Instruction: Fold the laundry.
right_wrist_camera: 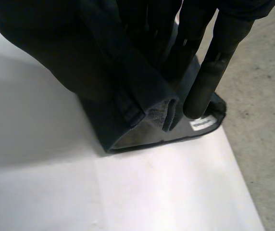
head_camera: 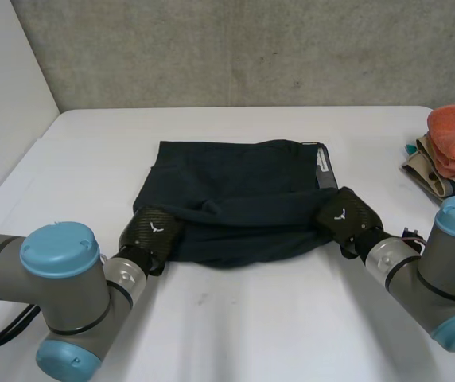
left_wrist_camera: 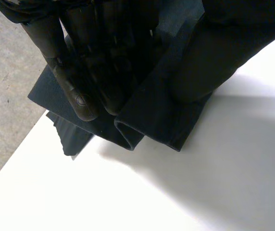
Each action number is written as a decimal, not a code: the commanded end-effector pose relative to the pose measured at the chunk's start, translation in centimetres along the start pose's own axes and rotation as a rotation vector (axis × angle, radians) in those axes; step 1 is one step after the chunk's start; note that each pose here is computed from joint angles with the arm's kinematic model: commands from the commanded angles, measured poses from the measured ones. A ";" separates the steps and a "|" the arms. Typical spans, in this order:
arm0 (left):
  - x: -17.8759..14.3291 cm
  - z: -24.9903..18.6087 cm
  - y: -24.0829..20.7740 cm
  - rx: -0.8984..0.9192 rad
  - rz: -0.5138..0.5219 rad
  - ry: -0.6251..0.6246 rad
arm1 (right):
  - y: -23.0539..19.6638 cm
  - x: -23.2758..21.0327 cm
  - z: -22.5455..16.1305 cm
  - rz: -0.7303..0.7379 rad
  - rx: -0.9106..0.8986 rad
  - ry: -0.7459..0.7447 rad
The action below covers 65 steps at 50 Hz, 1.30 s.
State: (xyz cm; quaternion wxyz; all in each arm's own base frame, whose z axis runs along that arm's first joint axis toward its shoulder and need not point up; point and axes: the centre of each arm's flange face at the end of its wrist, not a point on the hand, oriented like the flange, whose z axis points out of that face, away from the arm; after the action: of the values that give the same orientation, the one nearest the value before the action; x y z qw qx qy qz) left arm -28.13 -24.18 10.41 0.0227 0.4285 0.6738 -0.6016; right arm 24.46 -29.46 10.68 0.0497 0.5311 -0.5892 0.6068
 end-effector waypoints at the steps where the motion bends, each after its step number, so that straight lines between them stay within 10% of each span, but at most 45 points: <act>1: -1.2 -0.8 -1.7 0.036 0.004 -0.033 | -0.6 0.4 0.0 0.005 -0.034 0.061; 23: -3.9 -16.0 -9.0 -0.173 -0.028 0.209 | -8.2 5.5 -14.0 0.138 -0.352 -0.299; 33: -5.7 -7.7 -11.7 0.173 -0.004 -0.027 | -7.4 9.0 -9.0 0.330 -0.231 -0.058; 53: -4.0 15.1 -8.4 0.447 0.005 -0.205 | -0.1 9.3 3.6 0.223 -0.278 0.333; 65: -1.4 16.1 -9.5 0.537 -0.001 -0.160 | 0.0 8.1 6.4 0.208 -0.315 0.430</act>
State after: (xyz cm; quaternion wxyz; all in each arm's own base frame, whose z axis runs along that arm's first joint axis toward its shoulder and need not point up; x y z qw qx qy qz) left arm -39.58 -39.37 13.33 -0.0158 0.3639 0.4906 -0.7916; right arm 24.67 -39.37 14.41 0.1758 0.3349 -0.6959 0.6104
